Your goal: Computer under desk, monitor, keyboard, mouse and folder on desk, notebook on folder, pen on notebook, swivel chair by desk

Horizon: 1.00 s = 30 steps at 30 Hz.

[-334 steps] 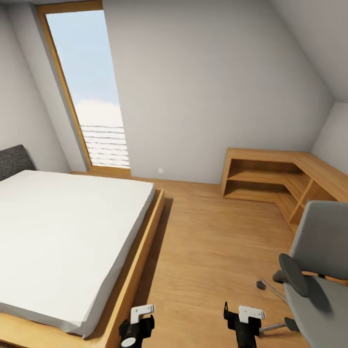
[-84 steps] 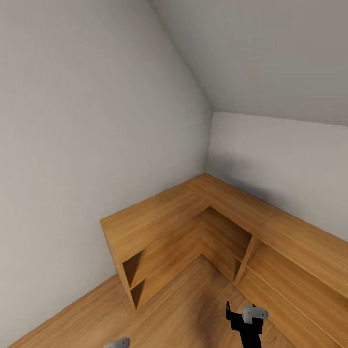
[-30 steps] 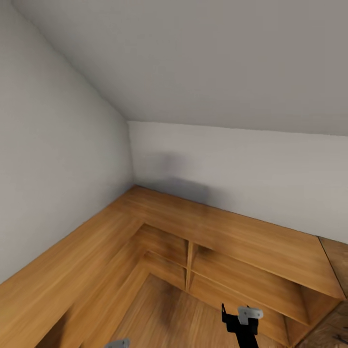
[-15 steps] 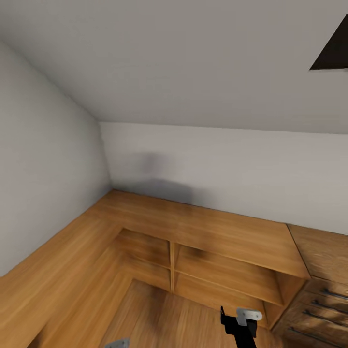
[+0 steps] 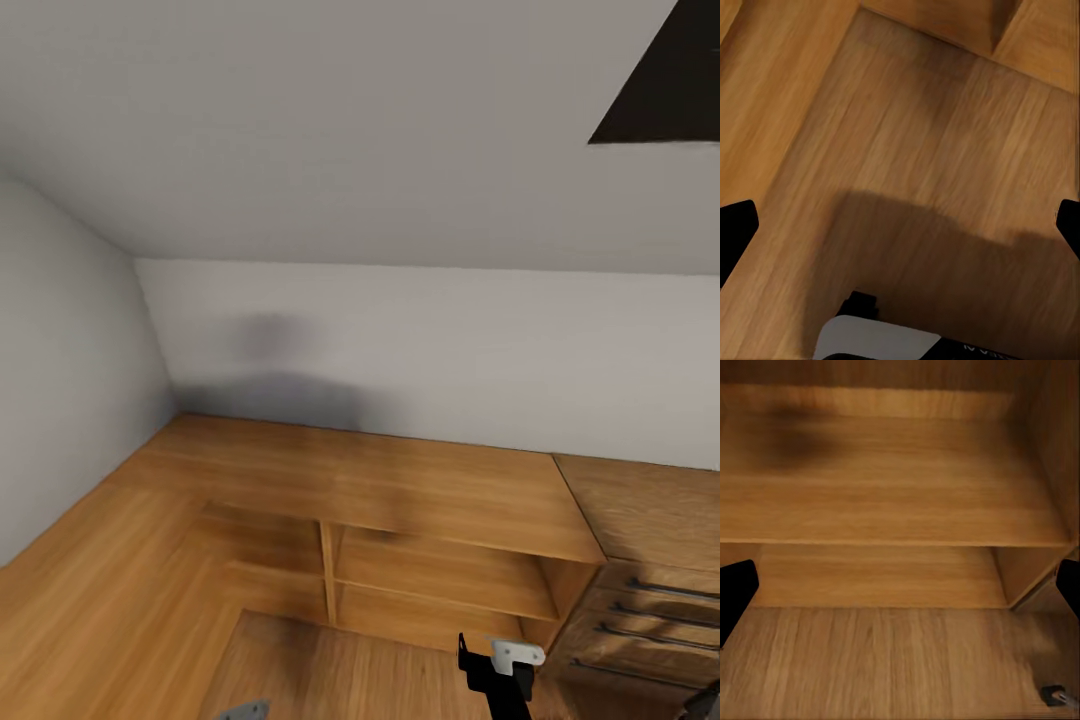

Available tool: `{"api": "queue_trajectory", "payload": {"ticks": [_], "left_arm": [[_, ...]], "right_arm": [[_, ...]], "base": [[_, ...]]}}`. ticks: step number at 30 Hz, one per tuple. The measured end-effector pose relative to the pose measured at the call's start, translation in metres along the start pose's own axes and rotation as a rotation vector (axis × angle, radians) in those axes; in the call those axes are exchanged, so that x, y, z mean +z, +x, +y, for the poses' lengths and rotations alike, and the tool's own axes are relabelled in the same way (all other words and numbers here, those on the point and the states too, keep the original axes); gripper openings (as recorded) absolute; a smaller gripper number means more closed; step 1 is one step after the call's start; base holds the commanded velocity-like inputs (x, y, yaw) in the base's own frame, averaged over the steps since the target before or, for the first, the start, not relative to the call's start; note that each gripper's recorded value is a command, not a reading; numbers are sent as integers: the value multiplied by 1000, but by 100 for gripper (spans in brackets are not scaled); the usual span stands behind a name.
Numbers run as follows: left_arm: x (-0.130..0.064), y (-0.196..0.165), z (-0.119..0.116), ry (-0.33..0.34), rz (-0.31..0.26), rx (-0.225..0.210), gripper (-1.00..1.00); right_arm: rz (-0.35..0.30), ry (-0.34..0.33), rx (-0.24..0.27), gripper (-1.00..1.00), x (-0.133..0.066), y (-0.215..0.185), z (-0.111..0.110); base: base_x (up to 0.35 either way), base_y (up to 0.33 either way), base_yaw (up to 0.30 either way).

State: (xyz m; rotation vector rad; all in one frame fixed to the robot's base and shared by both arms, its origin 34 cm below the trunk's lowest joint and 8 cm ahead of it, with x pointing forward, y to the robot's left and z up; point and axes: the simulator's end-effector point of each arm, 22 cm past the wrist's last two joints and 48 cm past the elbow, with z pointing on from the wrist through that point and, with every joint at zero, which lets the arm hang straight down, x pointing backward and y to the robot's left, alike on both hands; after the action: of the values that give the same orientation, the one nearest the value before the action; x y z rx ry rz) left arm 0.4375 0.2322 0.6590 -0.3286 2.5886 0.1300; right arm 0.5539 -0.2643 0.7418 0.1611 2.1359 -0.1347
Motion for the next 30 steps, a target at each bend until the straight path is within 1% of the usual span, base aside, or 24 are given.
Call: {"api": "queue_trajectory", "payload": {"ticks": [30], "left_arm": [[0,-1,0,0,-2,0,100]], "right_arm": [[6,1,0,100,0,1,0]], "base": [[0,0,-299]]}}
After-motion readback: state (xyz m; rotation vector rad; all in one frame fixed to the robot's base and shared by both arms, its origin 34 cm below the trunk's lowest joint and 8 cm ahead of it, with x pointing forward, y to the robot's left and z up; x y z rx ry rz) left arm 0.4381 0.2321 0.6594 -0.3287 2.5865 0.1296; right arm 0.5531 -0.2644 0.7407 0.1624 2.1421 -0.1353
